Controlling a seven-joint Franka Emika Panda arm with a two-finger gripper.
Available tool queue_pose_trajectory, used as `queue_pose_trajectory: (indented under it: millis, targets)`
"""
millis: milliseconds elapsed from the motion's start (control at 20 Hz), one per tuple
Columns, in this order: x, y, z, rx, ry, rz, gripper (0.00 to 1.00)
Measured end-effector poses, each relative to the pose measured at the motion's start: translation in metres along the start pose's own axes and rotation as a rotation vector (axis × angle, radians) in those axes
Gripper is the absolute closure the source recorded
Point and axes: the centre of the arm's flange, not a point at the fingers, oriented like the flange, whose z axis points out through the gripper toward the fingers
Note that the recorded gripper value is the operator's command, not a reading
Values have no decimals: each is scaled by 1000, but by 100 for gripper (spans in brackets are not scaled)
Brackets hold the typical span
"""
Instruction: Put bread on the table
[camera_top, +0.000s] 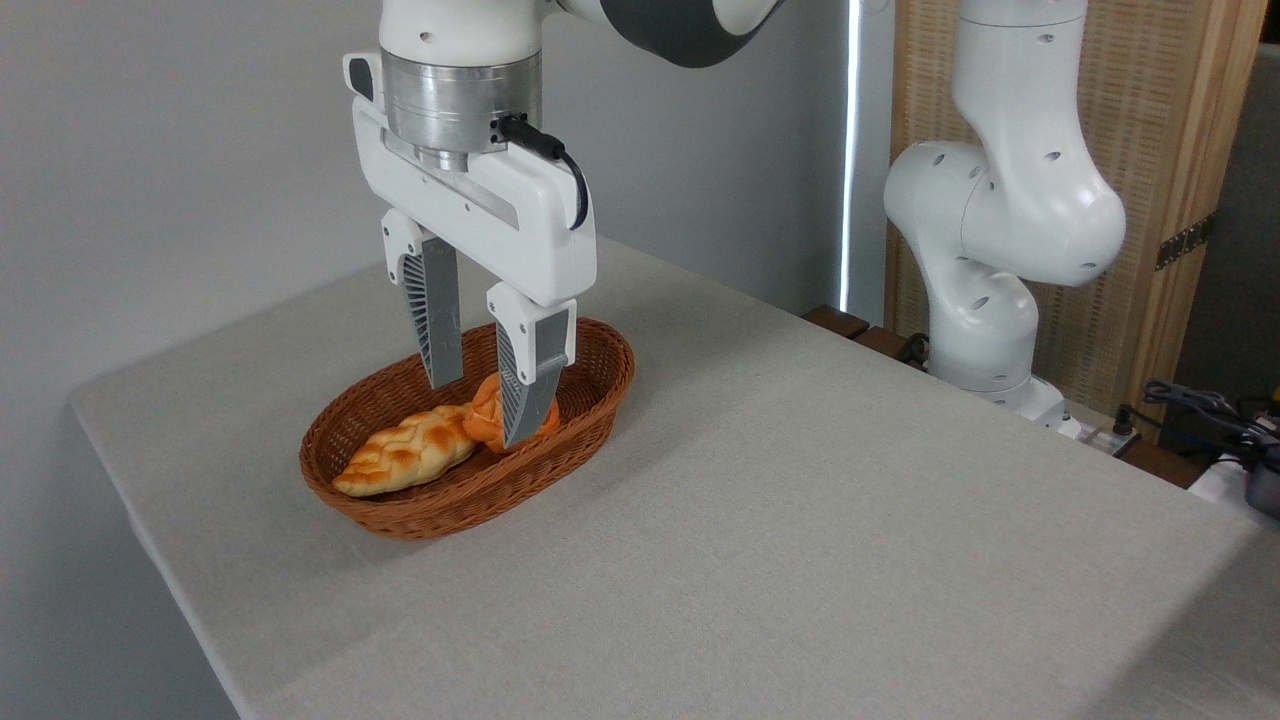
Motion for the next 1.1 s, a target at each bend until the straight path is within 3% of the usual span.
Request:
queue_pose_trajectory:
  millis: [200, 400, 550, 900, 1100]
  targets:
    - [-1, -1, -1, 44, -39, 21, 0]
    - [0, -2, -9, 63, -35, 28, 0]
    - [0, -2, -10, 65, -38, 79, 0]
    - [1, 0, -9, 60, -43, 91, 0]
    - [2, 0, -8, 60, -42, 38, 0]
